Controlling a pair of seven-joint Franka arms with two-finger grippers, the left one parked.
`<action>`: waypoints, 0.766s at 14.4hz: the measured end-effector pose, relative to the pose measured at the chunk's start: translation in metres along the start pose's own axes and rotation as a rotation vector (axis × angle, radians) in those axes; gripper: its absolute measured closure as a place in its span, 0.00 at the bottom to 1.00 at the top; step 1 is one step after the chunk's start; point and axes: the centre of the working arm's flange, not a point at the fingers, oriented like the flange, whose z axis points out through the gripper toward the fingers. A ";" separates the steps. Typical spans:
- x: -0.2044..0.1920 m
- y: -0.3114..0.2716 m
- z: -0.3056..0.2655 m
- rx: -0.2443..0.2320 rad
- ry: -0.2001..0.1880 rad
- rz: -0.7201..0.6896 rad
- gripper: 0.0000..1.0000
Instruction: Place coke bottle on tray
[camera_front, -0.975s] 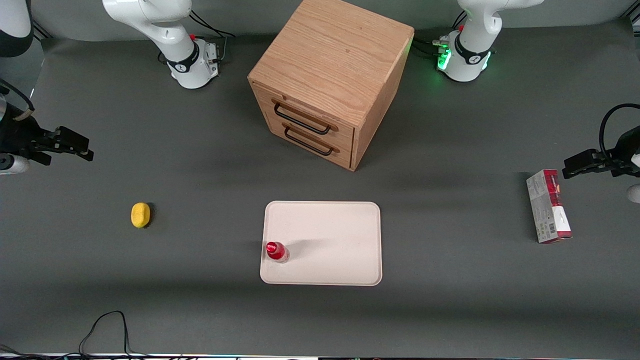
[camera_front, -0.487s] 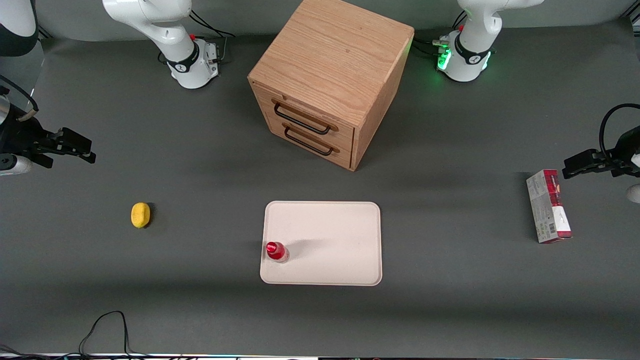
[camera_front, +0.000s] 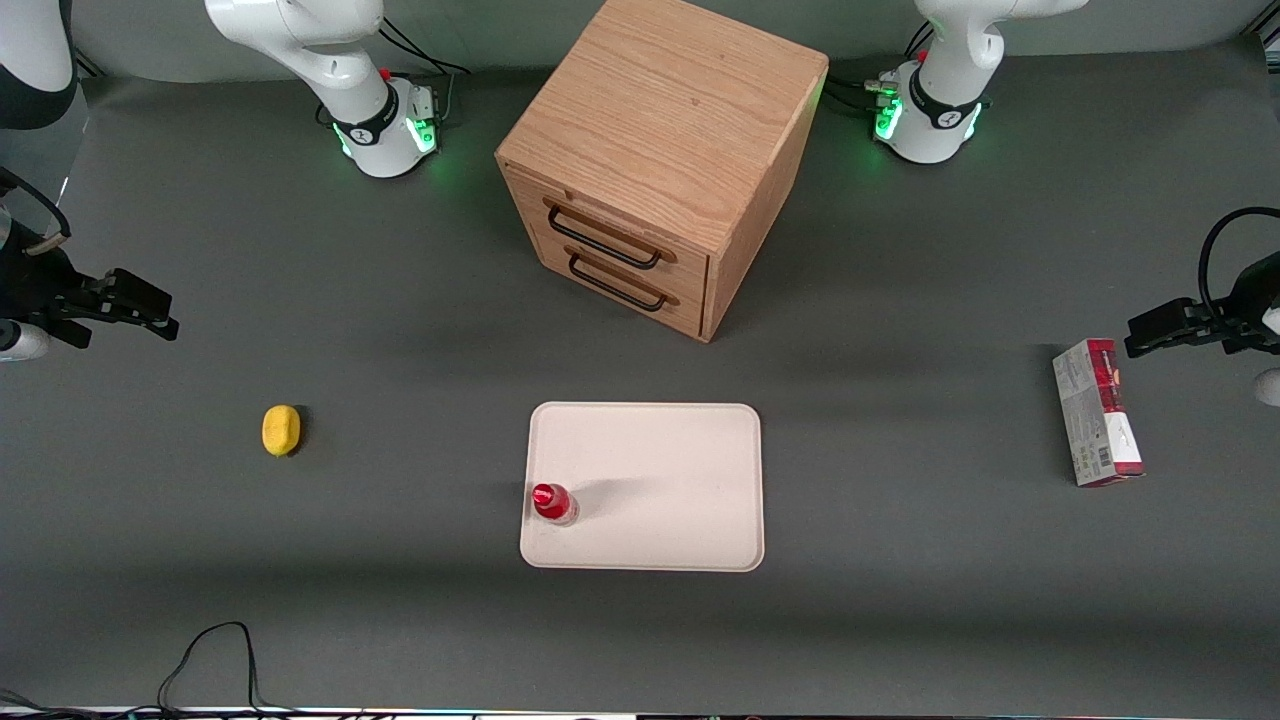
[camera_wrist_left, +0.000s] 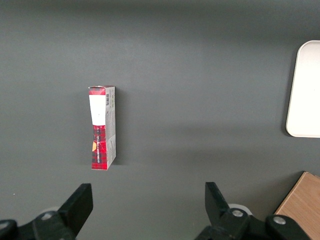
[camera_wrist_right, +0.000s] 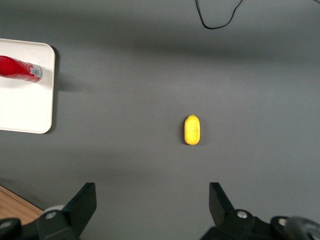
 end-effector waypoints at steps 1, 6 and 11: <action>0.000 0.000 0.000 0.000 0.000 0.000 0.00; 0.002 0.001 0.004 -0.002 -0.006 0.000 0.00; 0.004 -0.002 0.007 -0.003 -0.011 -0.006 0.00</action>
